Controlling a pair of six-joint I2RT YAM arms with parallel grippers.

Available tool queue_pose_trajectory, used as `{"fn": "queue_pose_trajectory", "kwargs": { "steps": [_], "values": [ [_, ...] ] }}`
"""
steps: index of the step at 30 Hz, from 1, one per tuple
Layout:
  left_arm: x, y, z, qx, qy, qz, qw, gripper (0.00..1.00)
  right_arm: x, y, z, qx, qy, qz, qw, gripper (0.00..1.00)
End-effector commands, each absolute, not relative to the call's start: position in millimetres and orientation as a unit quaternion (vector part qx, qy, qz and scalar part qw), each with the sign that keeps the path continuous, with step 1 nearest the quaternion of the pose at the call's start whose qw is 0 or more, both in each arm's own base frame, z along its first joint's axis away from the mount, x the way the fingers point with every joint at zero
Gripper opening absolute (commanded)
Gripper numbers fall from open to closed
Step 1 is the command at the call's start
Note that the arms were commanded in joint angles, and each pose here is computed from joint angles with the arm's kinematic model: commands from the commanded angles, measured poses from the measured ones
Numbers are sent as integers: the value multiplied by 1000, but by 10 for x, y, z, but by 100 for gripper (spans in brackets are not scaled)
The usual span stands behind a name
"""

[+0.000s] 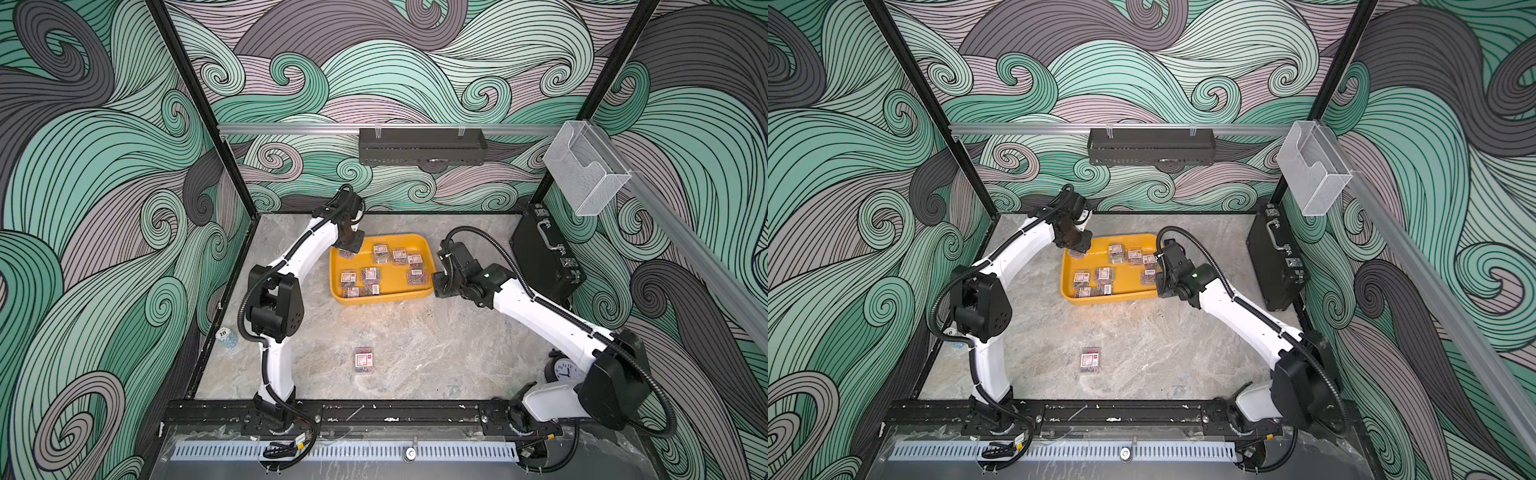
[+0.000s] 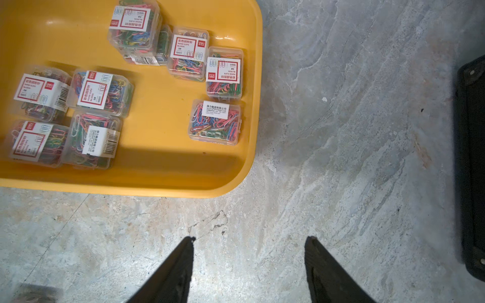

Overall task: Take the paper clips out of the storage box
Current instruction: Pick up the boxed paper clips from the storage box.

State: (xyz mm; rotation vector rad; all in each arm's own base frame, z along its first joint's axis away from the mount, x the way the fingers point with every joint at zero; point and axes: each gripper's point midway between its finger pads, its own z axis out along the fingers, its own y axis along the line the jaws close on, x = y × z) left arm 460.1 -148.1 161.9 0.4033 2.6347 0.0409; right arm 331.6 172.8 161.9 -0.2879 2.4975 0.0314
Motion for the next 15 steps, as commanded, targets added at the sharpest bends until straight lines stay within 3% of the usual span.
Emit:
{"fn": "queue_pose_trajectory", "kwargs": {
  "steps": [1, 15],
  "values": [
    [4420, -1417, 1765, 115, 965, -1, 235, 45, 3548, 1785, 1622, -118, 945, 33, 304, 61],
    [3840, -1405, 1807, 104, 968, -27, 228, 45, 4404, 1868, 1203, -96, 959, 63, 258, 40]
  ]
}}
